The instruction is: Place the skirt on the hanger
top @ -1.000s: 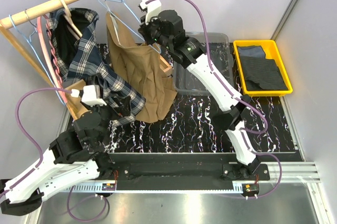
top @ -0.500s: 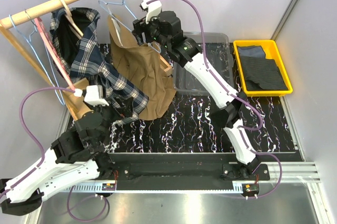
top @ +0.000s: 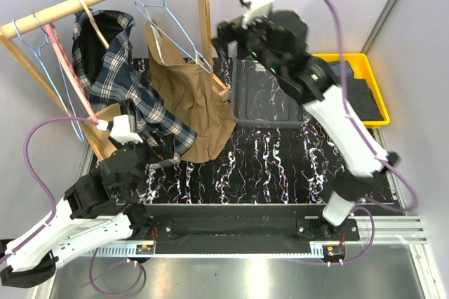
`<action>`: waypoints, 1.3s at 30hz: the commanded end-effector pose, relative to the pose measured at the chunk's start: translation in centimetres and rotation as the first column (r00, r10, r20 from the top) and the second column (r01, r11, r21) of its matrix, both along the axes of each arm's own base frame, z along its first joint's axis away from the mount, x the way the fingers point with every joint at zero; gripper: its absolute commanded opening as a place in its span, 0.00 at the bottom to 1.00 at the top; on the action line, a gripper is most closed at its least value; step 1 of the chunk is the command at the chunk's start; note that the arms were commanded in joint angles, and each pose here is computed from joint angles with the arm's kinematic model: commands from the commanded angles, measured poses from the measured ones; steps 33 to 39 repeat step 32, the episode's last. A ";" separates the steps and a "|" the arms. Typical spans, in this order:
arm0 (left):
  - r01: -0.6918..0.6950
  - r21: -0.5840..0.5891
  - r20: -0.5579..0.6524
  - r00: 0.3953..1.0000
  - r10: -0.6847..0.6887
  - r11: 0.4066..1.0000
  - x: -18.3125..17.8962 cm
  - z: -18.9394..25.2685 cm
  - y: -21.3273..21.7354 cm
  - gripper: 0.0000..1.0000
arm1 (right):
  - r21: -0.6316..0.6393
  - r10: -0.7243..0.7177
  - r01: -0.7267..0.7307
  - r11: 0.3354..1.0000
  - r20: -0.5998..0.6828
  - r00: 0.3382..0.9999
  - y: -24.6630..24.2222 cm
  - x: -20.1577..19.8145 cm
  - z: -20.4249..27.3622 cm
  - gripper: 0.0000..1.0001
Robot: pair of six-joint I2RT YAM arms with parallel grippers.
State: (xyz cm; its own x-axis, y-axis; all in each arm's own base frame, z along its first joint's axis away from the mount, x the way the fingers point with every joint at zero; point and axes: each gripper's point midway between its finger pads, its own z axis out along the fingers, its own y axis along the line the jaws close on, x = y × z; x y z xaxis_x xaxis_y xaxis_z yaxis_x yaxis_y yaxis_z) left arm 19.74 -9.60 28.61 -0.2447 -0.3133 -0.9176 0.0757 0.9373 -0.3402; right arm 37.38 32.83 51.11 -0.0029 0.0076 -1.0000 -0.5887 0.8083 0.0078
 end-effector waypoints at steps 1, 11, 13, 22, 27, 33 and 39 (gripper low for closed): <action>-0.024 -0.008 -0.003 1.000 0.024 1.000 0.0 0.3 0.4 0.99 | -0.048 -0.083 0.076 0.996 -0.180 0.980 -3.2 -2.2 -6.6 1.00; -0.025 0.051 -0.056 0.998 0.028 0.998 0.7 -1.7 -0.8 0.99 | 0.012 -0.181 0.192 0.981 -0.286 0.941 -10.2 -8.0 -13.8 1.00; -0.025 0.049 -0.066 0.997 0.028 0.998 0.8 -2.0 -1.0 0.99 | -0.028 -0.215 0.218 0.976 -0.322 0.922 -11.1 -8.4 -16.7 1.00; -0.054 0.038 -0.064 0.996 0.056 0.998 0.6 -3.0 -0.2 0.99 | -0.115 -0.354 0.338 0.934 -0.415 0.838 -15.0 -10.3 -25.8 1.00; -0.083 0.061 -0.035 0.996 0.085 0.995 0.6 -2.7 0.8 0.99 | -0.083 -0.420 0.425 0.901 -0.403 0.813 -16.6 -10.2 -28.1 1.00; -0.105 0.039 -0.020 0.994 0.106 0.994 0.8 -2.5 1.1 0.99 | -0.073 -0.475 0.485 0.871 -0.373 0.797 -17.6 -9.6 -27.9 1.00; -0.105 0.039 -0.020 0.994 0.106 0.994 0.8 -2.5 1.1 0.99 | -0.073 -0.475 0.485 0.871 -0.373 0.797 -17.6 -9.6 -27.9 1.00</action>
